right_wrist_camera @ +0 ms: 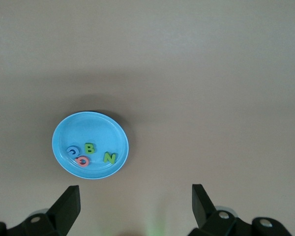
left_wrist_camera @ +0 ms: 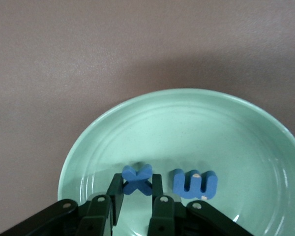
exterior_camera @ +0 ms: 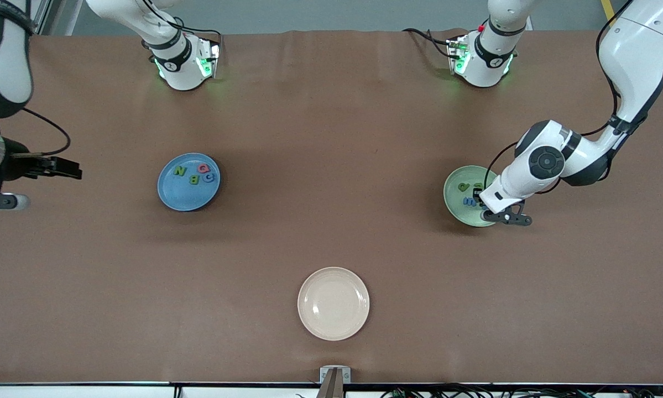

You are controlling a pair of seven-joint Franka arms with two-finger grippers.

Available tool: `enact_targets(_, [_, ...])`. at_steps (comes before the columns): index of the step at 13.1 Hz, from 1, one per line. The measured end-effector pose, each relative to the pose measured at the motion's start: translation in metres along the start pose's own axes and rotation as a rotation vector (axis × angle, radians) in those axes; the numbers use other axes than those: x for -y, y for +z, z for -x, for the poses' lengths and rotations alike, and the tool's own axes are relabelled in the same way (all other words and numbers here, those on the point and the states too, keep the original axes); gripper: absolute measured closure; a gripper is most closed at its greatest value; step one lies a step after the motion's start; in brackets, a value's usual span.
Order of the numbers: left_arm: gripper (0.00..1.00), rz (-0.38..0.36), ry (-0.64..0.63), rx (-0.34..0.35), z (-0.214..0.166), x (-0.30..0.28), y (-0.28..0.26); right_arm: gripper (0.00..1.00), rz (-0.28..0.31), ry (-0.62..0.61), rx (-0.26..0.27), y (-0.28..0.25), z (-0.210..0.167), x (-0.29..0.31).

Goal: Sort uppercase to blue plate, lowercase to green plate

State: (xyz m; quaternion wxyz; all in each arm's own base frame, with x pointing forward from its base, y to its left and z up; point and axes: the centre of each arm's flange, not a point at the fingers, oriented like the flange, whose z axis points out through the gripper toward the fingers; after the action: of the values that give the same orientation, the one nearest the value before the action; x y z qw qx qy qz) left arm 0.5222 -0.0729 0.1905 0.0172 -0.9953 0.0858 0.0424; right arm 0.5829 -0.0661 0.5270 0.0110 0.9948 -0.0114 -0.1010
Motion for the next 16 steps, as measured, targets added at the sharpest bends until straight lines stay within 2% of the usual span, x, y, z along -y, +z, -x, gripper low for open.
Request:
enact_targets(4, [0.73,0.002,-0.003,0.003,0.000,0.001,0.002,0.00,-0.020,0.042,0.031,-0.031,0.017,-0.027])
enact_targets(6, [0.58,0.003,-0.004,0.000,0.000,0.002,0.001,0.00,-0.021,0.051,0.013,-0.053,0.024,-0.036])
enact_targets(8, [0.35,0.001,-0.010,-0.008,-0.004,0.005,-0.002,0.00,-0.017,0.044,-0.013,-0.074,0.029,-0.036])
enact_targets(11, [0.04,-0.023,-0.040,0.012,-0.017,0.012,-0.025,0.00,-0.027,0.055,0.001,-0.093,0.043,-0.044])
enact_targets(12, [0.00,-0.025,-0.059,0.030,-0.024,0.012,-0.044,0.00,-0.043,0.056,0.010,-0.093,0.045,-0.045])
enact_targets(14, [0.00,-0.017,-0.099,0.043,-0.035,0.015,-0.092,0.00,-0.082,0.047,0.041,-0.089,0.047,-0.041])
enact_targets(16, [0.00,-0.016,-0.125,0.043,-0.037,0.025,-0.134,0.00,-0.094,0.028,0.043,-0.089,0.046,-0.034])
